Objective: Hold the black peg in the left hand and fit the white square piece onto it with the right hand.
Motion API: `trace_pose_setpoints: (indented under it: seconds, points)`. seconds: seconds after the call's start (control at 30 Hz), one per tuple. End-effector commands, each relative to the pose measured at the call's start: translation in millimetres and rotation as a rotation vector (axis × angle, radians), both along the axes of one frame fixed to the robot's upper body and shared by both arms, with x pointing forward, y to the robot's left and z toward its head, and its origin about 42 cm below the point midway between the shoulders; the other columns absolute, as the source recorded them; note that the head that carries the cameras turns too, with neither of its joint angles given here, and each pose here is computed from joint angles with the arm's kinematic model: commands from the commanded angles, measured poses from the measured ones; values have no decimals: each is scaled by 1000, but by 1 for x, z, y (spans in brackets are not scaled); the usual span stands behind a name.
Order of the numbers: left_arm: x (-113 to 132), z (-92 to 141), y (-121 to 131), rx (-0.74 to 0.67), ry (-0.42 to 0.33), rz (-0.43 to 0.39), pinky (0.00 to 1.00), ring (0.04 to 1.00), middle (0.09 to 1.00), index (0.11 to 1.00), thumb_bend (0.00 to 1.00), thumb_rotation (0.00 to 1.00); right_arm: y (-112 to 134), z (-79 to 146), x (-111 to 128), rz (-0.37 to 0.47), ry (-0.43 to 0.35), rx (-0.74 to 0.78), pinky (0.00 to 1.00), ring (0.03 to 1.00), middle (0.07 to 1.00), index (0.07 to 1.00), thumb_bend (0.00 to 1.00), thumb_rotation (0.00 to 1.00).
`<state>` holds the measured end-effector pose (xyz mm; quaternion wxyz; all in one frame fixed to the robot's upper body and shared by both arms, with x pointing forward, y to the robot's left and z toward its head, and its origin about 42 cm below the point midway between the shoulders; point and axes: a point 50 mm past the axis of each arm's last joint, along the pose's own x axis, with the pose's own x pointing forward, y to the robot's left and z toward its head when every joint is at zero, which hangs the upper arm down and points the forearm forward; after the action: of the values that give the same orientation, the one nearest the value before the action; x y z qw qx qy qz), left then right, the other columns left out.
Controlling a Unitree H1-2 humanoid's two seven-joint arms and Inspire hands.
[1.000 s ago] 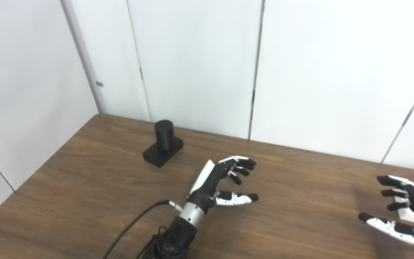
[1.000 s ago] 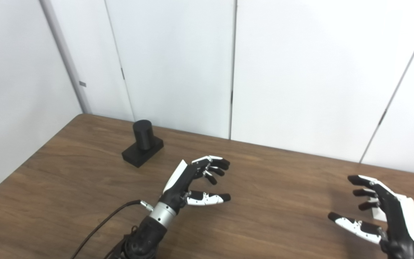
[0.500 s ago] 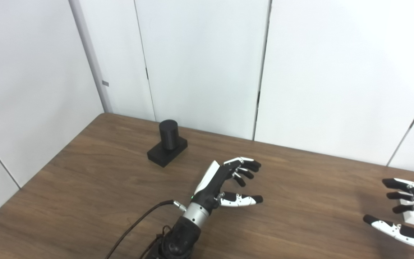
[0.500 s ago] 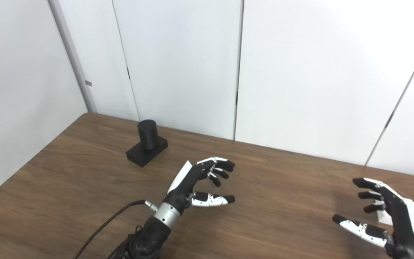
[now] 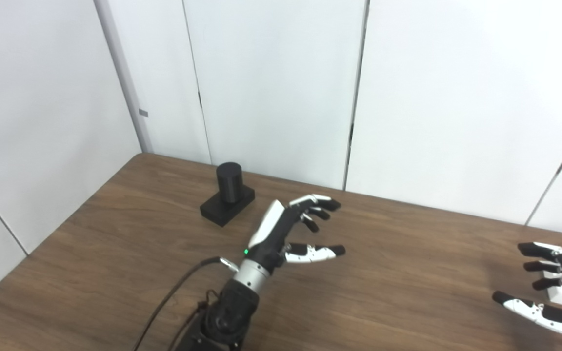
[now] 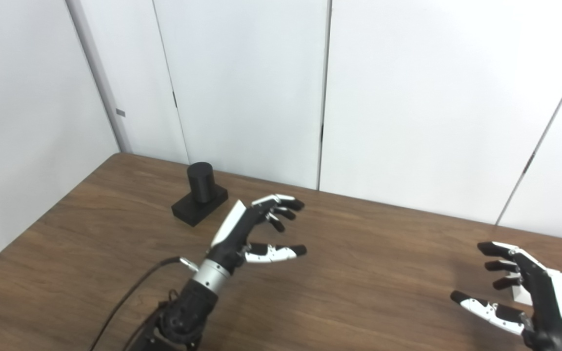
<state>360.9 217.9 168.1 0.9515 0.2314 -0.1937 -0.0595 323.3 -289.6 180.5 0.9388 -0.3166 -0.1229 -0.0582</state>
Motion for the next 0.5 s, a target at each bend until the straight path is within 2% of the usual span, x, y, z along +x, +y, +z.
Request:
trace_pose_setpoints:
  seconds: [0.0,0.23,0.47]
  points:
    - [11,32,5,18,-106,-2,519,672,741,720,768,125,1,24,8,9,-103,-46,475,622,692,677,651,0]
    - [10,51,28,12,-142,105,513,702,787,743,805,88,0,24,8,-3,-97,-57,488,618,685,688,656,0]
    - [8,65,51,51,-161,231,601,771,823,793,790,110,0,24,8,-4,-95,-57,481,611,683,687,651,0]
